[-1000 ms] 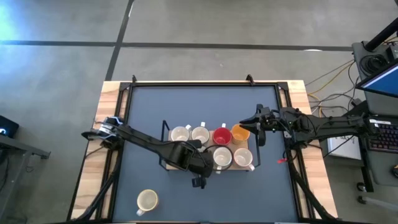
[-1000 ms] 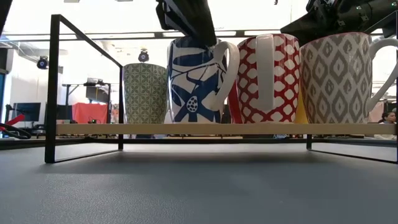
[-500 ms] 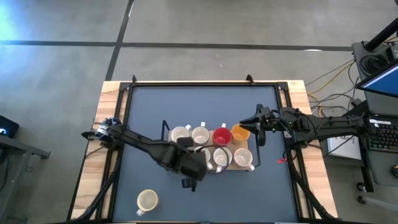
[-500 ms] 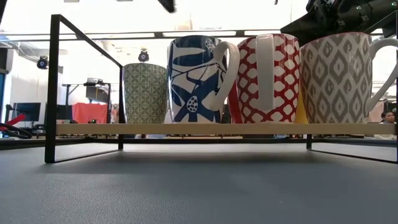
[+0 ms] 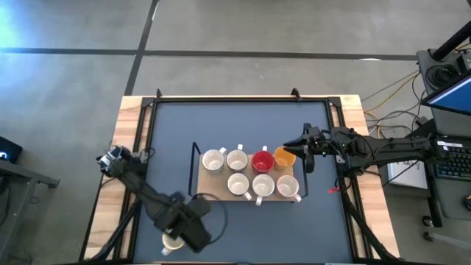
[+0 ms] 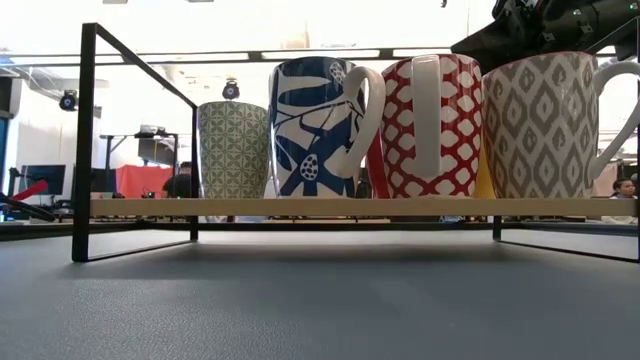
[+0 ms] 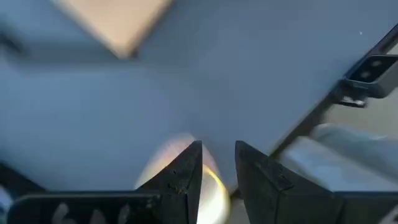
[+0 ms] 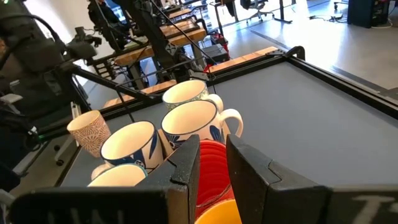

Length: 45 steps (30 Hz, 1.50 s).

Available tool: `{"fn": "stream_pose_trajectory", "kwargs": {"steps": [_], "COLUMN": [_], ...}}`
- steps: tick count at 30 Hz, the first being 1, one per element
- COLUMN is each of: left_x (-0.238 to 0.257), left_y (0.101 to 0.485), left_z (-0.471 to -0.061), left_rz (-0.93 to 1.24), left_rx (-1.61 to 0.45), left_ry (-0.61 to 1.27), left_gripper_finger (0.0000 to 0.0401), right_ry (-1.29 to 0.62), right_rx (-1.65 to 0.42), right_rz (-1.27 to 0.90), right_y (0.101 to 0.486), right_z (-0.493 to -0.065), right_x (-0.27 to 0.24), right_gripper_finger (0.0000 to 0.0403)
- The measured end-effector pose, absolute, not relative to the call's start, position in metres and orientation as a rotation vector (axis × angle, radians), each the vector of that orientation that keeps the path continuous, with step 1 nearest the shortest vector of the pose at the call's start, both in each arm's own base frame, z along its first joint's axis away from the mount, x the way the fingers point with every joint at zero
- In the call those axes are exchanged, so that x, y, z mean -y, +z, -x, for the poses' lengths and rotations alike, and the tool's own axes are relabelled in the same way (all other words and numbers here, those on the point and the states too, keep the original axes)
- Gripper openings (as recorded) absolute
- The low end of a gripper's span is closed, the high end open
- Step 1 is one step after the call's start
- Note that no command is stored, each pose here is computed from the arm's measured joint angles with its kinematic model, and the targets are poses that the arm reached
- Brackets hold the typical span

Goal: Place coffee mugs
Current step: Put the orange on the shelf aligned with the other green cup

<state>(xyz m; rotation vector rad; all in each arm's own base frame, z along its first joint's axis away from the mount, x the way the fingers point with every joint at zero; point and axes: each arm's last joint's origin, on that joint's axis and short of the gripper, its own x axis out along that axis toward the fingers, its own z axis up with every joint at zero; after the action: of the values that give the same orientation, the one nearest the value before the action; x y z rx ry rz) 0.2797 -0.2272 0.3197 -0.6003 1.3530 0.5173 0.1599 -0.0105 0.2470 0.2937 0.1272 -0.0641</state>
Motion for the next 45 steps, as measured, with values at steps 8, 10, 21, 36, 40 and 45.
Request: {"fn": "stream_pose_trajectory", "kwargs": {"steps": [8,10,21,36,40,45], "left_x": [0.26,0.265,0.276,0.274,0.273,0.271], "left_y": [0.305,0.3,0.256,0.234,0.236,0.244], "left_z": [-0.267,-0.266,-0.266,-0.265,-0.266,-0.272], "left_rz": [0.92,0.925,0.828,0.725,0.712,0.749], "left_rx": [-1.335,-1.346,-1.419,-1.461,-1.472,-1.455], "left_ry": [0.729,0.751,0.846,0.784,0.754,0.726], "left_gripper_finger": [0.0094,0.0108,0.0146,0.0011,0.001,0.0006], "right_ry": [-0.065,-0.065,-0.064,-0.065,-0.065,-0.065], "right_rx": [-0.127,-0.127,-0.127,-0.127,-0.127,-0.127], "right_rz": [-0.294,-0.294,-0.294,-0.294,-0.294,-0.294], "right_y": [0.247,0.247,0.247,0.247,0.247,0.247], "right_z": [-0.16,-0.16,-0.16,-0.16,-0.16,-0.16], "right_x": [0.011,0.011,0.011,0.011,0.011,0.011], "right_gripper_finger": [0.0068,0.0068,0.0068,0.0068,0.0068,0.0068]}}
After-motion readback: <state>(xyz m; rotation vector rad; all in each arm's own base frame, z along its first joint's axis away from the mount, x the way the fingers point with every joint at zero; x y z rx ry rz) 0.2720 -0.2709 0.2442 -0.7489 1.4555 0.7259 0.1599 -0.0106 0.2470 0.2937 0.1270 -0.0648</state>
